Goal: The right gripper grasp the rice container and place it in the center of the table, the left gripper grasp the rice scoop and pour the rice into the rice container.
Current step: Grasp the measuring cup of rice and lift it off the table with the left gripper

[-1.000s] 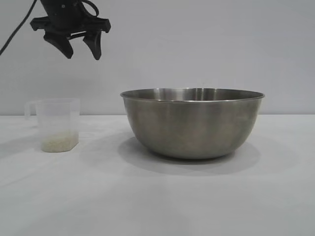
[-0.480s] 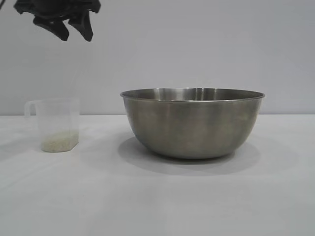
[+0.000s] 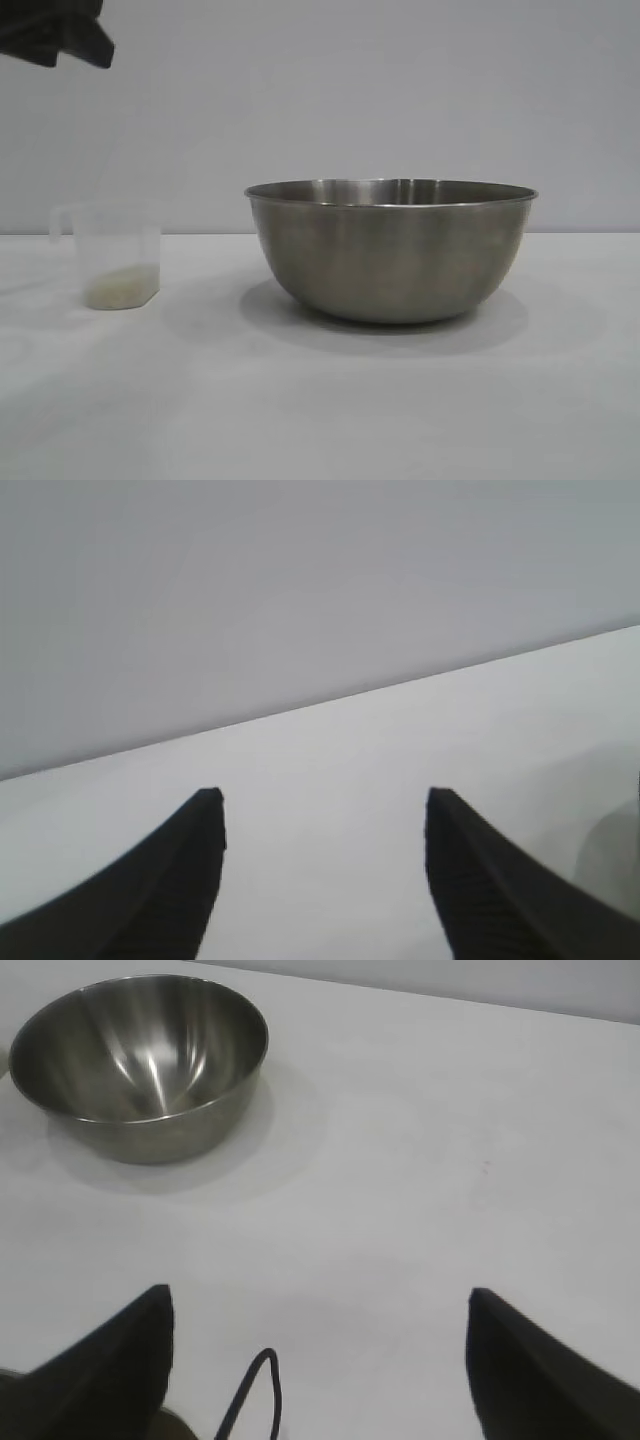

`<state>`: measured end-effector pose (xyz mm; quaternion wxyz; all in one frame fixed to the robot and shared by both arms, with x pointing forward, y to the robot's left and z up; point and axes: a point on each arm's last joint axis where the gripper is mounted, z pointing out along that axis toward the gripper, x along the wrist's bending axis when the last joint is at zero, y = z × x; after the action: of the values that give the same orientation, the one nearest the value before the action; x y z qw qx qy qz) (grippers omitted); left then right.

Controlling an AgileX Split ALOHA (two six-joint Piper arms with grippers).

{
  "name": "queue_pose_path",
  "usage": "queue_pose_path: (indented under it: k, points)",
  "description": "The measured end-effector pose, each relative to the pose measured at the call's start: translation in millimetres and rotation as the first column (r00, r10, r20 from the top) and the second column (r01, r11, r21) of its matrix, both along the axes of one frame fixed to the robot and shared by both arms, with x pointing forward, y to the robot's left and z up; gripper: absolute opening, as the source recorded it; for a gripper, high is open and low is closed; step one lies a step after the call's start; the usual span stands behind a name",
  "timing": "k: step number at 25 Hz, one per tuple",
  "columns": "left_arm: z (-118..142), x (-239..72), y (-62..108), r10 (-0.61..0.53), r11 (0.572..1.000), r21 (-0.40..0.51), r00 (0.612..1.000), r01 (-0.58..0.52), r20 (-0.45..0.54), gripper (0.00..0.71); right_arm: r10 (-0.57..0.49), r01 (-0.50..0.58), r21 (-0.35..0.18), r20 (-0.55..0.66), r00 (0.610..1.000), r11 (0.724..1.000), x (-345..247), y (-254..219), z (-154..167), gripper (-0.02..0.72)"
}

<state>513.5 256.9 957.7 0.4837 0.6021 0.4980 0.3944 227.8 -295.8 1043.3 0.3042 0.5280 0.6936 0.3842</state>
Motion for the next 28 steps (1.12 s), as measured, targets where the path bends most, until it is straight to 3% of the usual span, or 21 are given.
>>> queue_pose_path:
  k: [2,3,14,28]
  points:
    - [-6,-7,1.0,0.0,1.0,0.003,1.0,0.0,-0.013,0.539,-0.002,0.002,0.004,-0.001,1.0,1.0,0,0,0,0.538]
    - [-9,-10,1.5,-0.001,1.0,0.006,1.0,0.001,-0.021,0.493,-0.004,0.004,0.004,-0.001,1.0,1.0,0,0,0,0.538]
    - [-50,-16,3.9,0.019,1.0,0.024,0.989,-0.016,-0.145,0.493,-0.004,0.004,0.005,-0.001,1.0,1.0,0,0,0,0.538]
    - [-95,-12,0.9,-0.007,1.0,0.016,0.989,0.009,-0.15,0.493,-0.005,0.005,0.006,-0.002,1.0,1.0,0,0,0,0.538]
